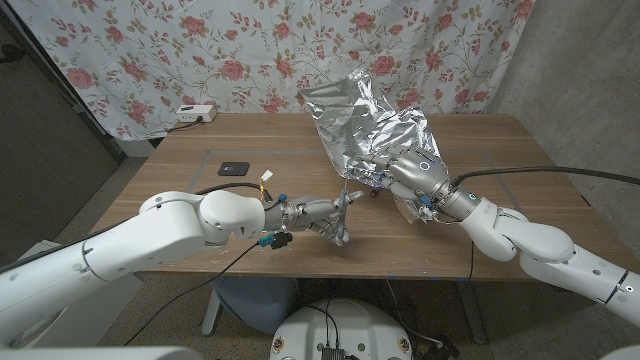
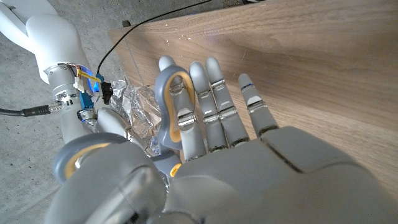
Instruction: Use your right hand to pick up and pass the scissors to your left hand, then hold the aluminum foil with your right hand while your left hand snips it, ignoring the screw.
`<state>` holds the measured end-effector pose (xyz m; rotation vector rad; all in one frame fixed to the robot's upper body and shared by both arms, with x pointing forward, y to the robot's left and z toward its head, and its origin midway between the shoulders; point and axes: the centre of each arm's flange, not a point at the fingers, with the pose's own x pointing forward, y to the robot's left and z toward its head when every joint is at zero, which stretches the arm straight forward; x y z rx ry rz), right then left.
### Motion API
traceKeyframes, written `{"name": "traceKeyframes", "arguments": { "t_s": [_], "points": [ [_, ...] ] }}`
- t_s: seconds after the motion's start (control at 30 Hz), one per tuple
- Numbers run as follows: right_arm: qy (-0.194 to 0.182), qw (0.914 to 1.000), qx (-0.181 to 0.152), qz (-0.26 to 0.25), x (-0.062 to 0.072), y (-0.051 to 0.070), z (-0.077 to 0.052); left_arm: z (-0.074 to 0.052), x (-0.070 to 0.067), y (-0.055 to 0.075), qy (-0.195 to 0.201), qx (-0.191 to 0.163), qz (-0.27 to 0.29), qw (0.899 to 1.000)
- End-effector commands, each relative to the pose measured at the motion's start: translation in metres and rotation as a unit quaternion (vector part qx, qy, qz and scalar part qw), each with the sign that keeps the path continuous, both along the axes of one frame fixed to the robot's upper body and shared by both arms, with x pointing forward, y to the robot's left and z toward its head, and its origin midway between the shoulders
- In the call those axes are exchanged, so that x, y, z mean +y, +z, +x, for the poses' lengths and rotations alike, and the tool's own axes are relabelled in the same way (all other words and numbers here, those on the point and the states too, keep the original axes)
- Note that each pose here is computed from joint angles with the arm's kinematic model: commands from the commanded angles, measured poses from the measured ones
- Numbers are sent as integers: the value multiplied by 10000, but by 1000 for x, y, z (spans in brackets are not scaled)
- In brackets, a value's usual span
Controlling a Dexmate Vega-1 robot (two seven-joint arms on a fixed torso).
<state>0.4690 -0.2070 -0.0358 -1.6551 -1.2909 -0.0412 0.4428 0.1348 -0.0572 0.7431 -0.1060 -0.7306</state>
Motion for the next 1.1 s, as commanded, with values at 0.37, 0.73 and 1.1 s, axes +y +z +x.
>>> {"name": "traceKeyframes", "arguments": {
  "t_s": [0.37, 0.73, 1.1],
  "points": [
    [19, 9999, -87, -88, 1, -7, -4, 8, -2, 1, -97, 87, 14, 9999],
    [18, 9999, -111, -108, 1, -8, -5, 12, 2, -1, -10, 90, -118, 9999],
    [15, 9998, -109, -157, 3, -9, -4, 14, 4, -2, 19, 93, -150, 9998]
  ]
}}
